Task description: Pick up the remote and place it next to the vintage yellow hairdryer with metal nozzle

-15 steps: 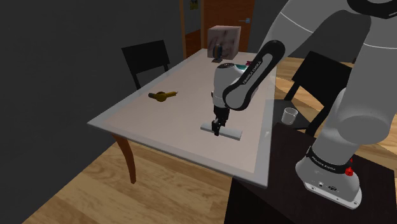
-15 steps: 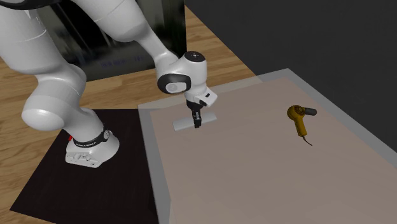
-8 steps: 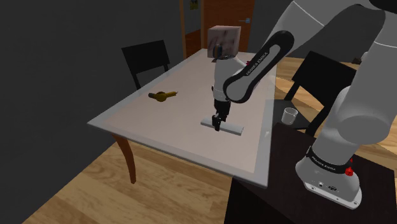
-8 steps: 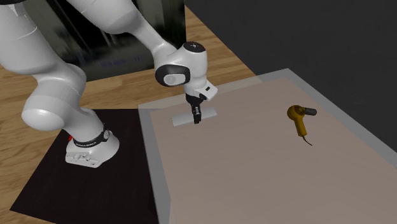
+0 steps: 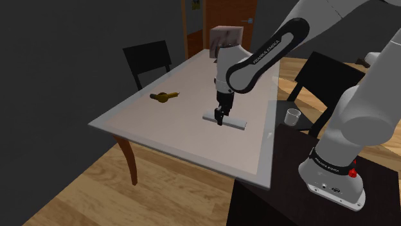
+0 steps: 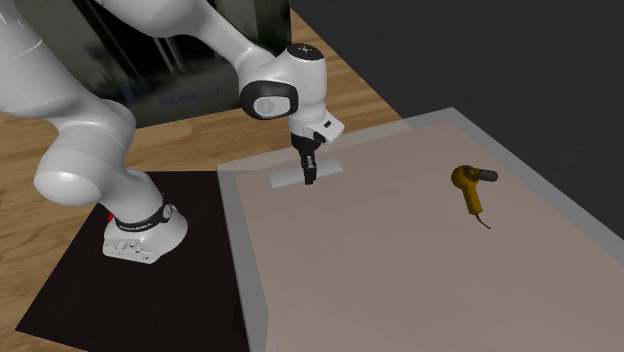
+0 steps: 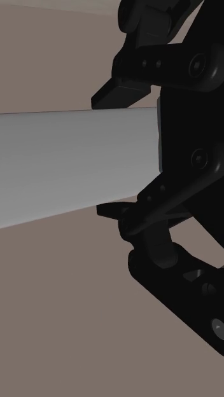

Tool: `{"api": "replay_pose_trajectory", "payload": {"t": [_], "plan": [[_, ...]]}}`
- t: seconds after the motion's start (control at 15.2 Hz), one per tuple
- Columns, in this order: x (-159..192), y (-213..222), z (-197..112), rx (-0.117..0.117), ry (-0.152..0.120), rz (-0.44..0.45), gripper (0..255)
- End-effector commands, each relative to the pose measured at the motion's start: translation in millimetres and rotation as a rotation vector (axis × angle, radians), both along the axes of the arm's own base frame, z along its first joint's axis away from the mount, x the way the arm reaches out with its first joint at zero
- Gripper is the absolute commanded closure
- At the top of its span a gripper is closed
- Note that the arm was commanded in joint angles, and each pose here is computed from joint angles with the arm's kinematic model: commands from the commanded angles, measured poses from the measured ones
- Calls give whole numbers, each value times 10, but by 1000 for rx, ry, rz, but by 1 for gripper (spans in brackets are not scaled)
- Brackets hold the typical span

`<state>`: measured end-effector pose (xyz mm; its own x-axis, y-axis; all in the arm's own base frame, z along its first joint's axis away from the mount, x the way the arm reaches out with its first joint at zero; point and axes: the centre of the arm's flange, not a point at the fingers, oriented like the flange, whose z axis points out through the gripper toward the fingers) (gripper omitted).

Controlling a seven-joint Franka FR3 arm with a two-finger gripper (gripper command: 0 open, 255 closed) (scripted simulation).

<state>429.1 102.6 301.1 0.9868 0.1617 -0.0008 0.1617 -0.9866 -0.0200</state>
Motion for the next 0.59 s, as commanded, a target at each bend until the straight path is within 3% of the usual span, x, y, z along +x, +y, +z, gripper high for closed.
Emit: {"api": "replay_pose_trajectory", "payload": {"t": [0.0,0.53], "plan": [[3,0,108,0,0,0,255],[3,0,531,0,0,0,255]]}}
